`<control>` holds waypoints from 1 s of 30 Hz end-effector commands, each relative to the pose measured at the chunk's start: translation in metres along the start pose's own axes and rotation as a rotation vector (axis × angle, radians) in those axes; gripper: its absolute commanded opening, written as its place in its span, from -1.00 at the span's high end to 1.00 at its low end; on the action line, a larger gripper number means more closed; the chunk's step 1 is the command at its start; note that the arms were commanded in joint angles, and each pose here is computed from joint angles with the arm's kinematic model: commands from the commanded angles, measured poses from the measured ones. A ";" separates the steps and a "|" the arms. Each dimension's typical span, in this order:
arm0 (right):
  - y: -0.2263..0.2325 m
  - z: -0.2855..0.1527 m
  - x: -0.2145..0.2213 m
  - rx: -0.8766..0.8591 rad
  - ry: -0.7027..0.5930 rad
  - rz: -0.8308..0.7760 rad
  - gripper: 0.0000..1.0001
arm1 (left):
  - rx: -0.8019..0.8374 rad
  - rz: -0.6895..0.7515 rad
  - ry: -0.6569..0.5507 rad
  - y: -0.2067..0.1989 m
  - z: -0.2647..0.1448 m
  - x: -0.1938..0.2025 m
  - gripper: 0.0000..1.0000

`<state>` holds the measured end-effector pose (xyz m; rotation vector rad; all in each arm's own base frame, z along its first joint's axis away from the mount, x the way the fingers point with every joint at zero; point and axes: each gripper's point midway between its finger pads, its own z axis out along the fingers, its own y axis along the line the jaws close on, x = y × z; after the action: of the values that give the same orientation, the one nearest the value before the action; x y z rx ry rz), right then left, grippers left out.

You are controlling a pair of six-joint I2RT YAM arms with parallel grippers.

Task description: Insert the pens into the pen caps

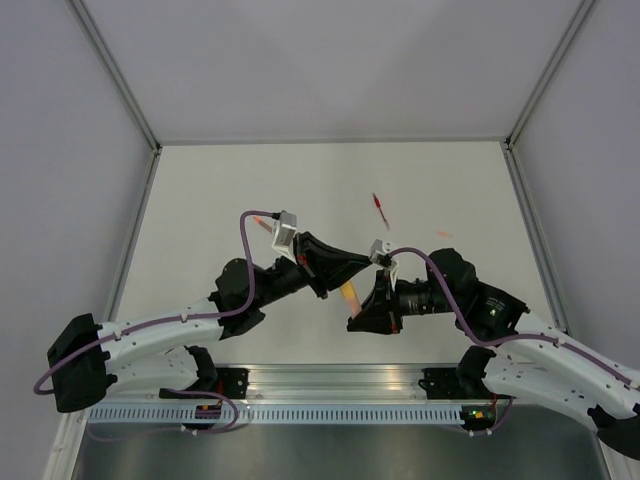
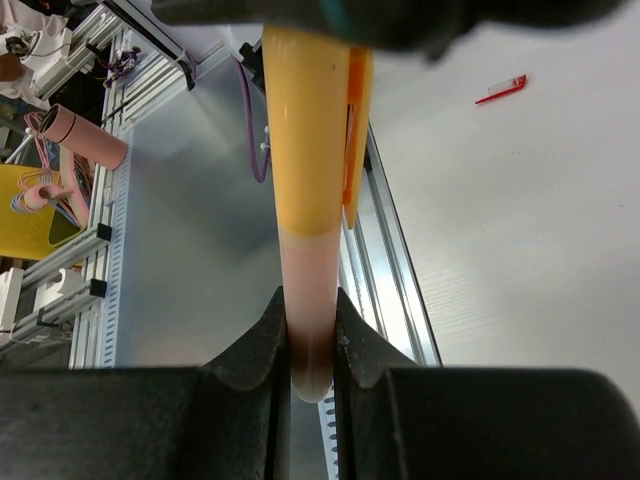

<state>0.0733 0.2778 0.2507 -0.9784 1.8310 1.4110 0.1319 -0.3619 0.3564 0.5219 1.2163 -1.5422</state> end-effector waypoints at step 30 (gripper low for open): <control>-0.247 0.061 0.020 0.864 0.065 0.348 0.85 | -1.143 0.179 0.153 0.179 -0.185 -0.017 -0.33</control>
<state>0.2459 0.3014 0.0917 -0.4204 2.3886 0.6925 0.2425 -0.2033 0.2215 0.0506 1.9452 -0.5817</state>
